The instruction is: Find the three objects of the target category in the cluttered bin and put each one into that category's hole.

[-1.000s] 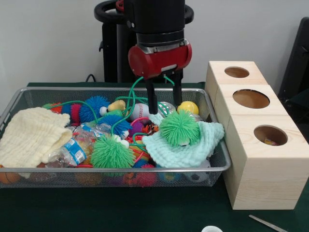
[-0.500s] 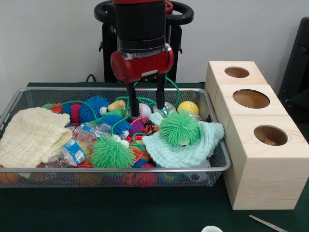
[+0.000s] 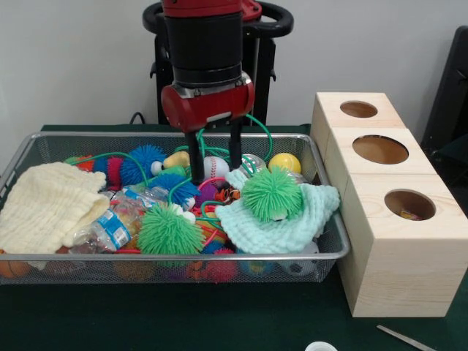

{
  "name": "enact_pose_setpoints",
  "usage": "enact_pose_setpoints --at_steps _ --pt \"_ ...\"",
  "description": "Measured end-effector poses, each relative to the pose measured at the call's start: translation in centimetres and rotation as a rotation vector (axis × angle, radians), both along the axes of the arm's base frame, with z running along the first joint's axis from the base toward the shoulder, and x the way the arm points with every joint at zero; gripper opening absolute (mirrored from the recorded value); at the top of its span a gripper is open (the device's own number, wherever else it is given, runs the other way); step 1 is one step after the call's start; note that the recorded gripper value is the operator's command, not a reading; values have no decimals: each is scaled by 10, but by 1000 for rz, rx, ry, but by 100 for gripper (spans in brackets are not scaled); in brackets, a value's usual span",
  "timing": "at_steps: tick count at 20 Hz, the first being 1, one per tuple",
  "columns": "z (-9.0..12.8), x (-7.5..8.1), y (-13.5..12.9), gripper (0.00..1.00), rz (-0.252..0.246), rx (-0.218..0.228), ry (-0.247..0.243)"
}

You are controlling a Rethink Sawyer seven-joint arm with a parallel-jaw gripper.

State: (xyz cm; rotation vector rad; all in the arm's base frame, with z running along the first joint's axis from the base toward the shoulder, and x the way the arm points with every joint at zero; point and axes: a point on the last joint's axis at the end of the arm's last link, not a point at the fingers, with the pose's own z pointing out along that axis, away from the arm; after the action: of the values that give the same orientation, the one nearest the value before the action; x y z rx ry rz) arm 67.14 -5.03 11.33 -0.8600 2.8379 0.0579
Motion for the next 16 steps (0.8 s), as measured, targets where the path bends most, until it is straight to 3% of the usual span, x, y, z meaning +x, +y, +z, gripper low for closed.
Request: enact_pose_setpoints --at_steps 7,14,16 --pt "-7 -9 -2 100 -1 -1 21" --pt "-27 -32 -3 100 -5 3 78" --pt "-39 -45 -3 100 -7 9 112"
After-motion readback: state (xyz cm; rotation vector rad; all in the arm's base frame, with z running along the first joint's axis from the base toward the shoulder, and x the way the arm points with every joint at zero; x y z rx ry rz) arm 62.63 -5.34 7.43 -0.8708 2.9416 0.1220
